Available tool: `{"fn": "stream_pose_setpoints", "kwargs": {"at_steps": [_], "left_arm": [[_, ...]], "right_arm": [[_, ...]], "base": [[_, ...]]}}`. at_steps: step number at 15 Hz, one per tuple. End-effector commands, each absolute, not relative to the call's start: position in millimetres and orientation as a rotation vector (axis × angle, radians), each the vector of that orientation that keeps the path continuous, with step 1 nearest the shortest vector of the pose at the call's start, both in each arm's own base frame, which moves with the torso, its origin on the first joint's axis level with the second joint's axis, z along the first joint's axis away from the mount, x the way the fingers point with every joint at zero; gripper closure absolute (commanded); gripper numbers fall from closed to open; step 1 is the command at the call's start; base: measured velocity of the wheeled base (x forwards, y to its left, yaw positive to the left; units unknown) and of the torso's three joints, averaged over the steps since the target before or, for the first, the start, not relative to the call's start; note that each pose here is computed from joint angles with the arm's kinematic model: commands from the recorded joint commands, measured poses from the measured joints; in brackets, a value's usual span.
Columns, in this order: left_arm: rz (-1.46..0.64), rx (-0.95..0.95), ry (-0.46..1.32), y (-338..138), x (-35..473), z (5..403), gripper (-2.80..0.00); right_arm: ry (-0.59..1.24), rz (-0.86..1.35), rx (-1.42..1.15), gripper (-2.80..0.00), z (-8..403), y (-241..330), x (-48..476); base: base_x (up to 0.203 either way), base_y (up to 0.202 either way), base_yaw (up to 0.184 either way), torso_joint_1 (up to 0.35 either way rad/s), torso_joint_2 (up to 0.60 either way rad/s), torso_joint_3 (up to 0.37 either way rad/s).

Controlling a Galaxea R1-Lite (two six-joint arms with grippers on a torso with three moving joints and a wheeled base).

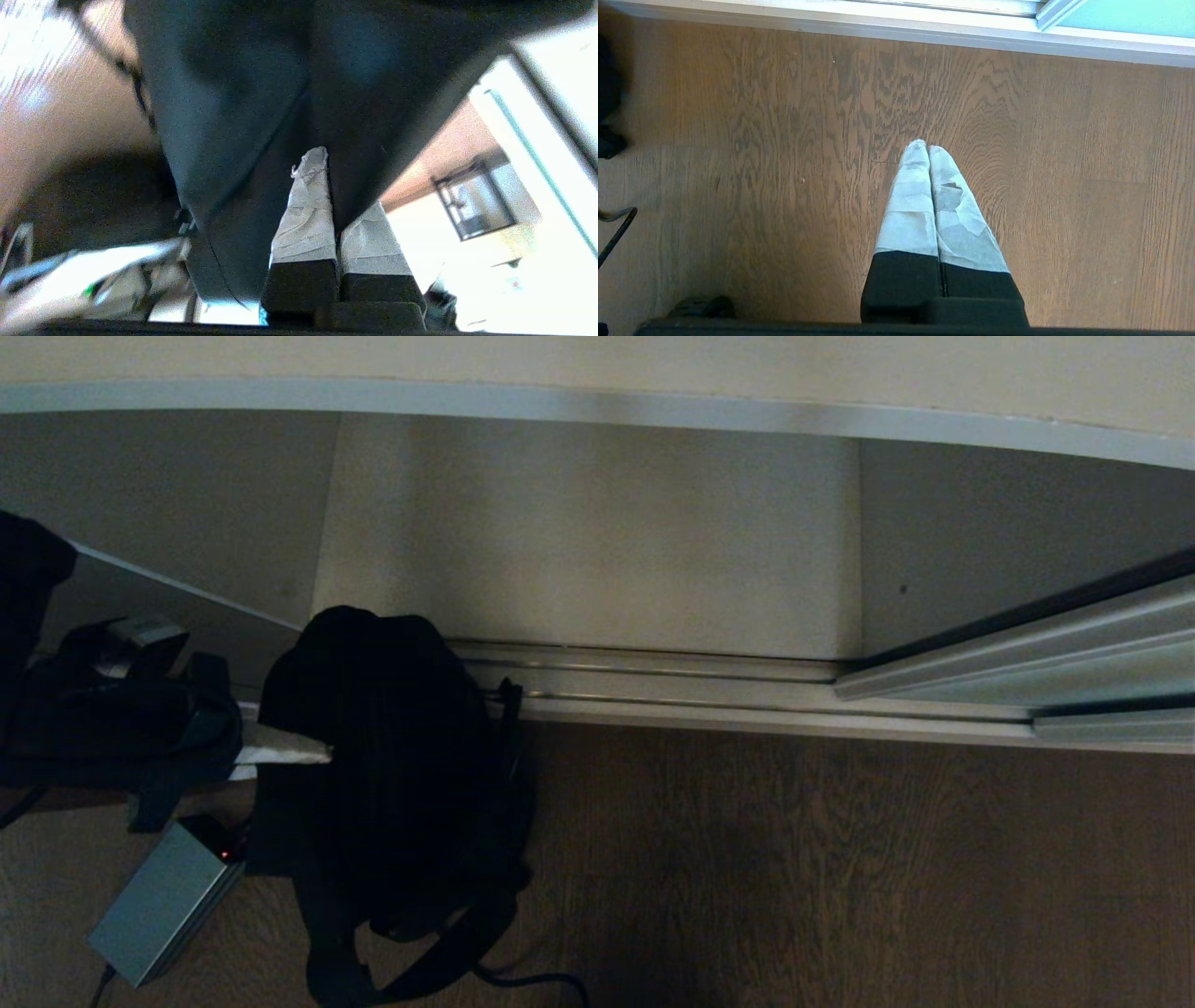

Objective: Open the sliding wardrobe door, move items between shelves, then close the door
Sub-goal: Place the bag on the lower shelf

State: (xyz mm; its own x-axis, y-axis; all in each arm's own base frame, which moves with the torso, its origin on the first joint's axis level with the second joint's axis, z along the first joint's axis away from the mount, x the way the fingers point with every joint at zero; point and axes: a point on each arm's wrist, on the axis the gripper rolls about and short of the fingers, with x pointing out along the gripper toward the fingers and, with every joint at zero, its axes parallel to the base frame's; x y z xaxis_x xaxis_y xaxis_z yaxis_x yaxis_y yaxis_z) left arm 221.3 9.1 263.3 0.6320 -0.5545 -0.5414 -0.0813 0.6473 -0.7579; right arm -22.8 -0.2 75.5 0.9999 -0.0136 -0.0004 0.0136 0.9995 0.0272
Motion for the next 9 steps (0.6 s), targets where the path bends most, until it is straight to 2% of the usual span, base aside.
{"fn": "stream_pose_setpoints", "kwargs": {"at_steps": [1, 5, 9], "left_arm": [[-0.315, -0.855, 0.863, 10, 253, 263, 0.00], [-0.338, -0.861, 0.819, 10, 291, 269, 0.00], [-0.385, -0.857, 0.701, 7, 324, 294, 0.00]], "right_arm": [[-0.003, -0.014, 0.028, 0.00, 75, 0, -23], [-0.003, -0.014, 0.028, 0.00, 75, 0, -23], [-0.003, -0.014, 0.028, 0.00, 75, 0, -23]], "base": [[0.000, 0.000, 0.000, 0.000, 0.00, 0.000], [0.000, 0.000, 0.000, 0.000, 0.00, 0.000], [0.000, 0.000, 0.000, 0.000, 0.00, 0.000]]}}
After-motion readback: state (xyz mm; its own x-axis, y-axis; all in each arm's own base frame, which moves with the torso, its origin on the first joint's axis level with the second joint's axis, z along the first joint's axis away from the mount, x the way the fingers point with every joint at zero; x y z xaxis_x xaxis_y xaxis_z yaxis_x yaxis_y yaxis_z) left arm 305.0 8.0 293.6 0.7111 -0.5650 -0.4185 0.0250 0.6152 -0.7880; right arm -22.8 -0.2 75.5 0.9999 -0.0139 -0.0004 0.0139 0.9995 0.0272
